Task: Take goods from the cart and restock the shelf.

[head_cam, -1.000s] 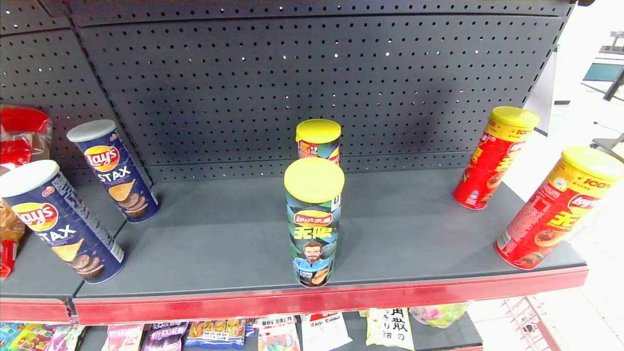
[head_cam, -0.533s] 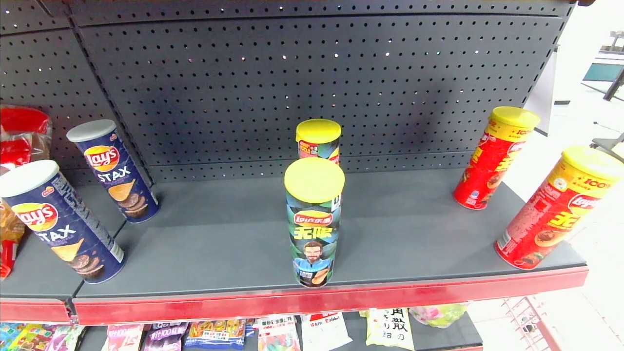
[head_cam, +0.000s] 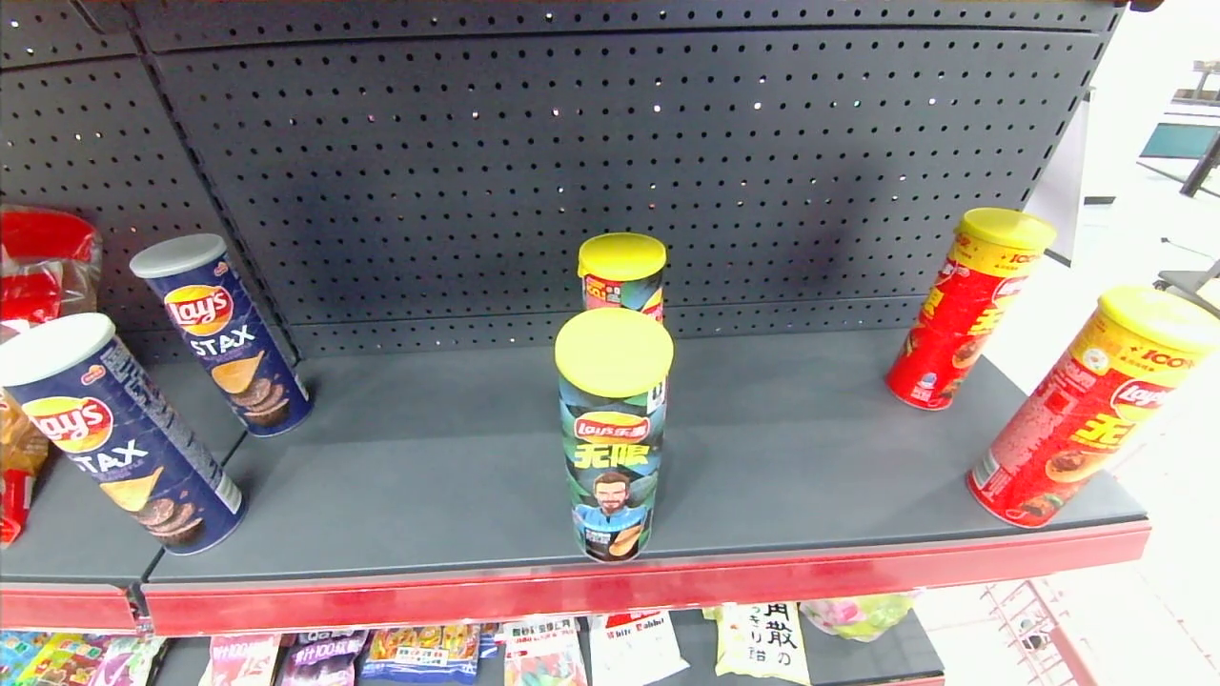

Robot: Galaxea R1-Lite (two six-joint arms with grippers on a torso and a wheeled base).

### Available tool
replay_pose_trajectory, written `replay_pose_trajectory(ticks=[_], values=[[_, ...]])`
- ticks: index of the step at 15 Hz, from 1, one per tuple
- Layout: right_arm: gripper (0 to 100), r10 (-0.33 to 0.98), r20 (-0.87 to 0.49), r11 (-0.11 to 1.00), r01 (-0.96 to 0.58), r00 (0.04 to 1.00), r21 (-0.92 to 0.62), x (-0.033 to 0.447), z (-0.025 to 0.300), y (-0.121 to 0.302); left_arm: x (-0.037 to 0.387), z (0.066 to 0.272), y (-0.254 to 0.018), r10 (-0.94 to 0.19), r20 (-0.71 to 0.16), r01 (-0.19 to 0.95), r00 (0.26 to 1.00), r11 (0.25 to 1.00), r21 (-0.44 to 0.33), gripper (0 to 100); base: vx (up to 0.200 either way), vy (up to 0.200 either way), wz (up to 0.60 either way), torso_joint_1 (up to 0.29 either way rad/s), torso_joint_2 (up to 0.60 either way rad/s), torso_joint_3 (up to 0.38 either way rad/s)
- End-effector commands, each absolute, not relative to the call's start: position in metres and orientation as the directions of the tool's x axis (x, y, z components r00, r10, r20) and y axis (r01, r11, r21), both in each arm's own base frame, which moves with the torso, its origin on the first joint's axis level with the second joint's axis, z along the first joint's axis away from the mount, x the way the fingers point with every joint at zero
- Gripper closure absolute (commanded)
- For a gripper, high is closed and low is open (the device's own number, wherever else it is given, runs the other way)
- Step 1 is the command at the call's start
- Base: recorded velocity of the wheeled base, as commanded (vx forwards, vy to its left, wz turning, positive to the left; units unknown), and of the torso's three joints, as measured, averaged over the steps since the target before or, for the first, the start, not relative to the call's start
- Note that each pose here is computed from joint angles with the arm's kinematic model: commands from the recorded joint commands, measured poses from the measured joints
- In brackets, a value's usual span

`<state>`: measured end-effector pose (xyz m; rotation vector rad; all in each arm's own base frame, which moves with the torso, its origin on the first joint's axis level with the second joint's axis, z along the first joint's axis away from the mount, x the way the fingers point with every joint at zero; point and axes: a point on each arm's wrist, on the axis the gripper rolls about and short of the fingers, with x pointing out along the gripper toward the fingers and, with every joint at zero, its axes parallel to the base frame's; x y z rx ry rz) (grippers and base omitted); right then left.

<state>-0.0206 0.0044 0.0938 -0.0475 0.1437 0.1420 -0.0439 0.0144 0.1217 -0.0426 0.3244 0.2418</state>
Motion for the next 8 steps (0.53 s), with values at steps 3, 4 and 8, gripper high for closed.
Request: replay_pose_trajectory(ticks=[3,4,8], values=[[0,0.171,-0.112,0.983,-0.178,0.979,-0.053,-0.0213,0.0857,0.0036,-0.0456,0.1024,0.0145,0.299,-0.323,-0.302,0.898,0.952,0.041,0,0.0,0.0,0.0,0.0,0.0,0.0],[0,0.159,-0.112,0.985,-0.165,0.981,-0.049,-0.0212,0.0857,0.0037,-0.0455,0.102,0.0122,0.348,-0.33,-0.354,0.877,0.934,0.045,0,0.0,0.0,0.0,0.0,0.0,0.0],[0,0.054,-0.04,0.997,-0.056,0.998,-0.062,-0.0272,0.0843,0.0016,-0.0453,0.1001,0.0056,0.437,-0.341,-0.453,0.832,0.891,0.037,0,0.0,0.0,0.0,0.0,0.0,0.0]])
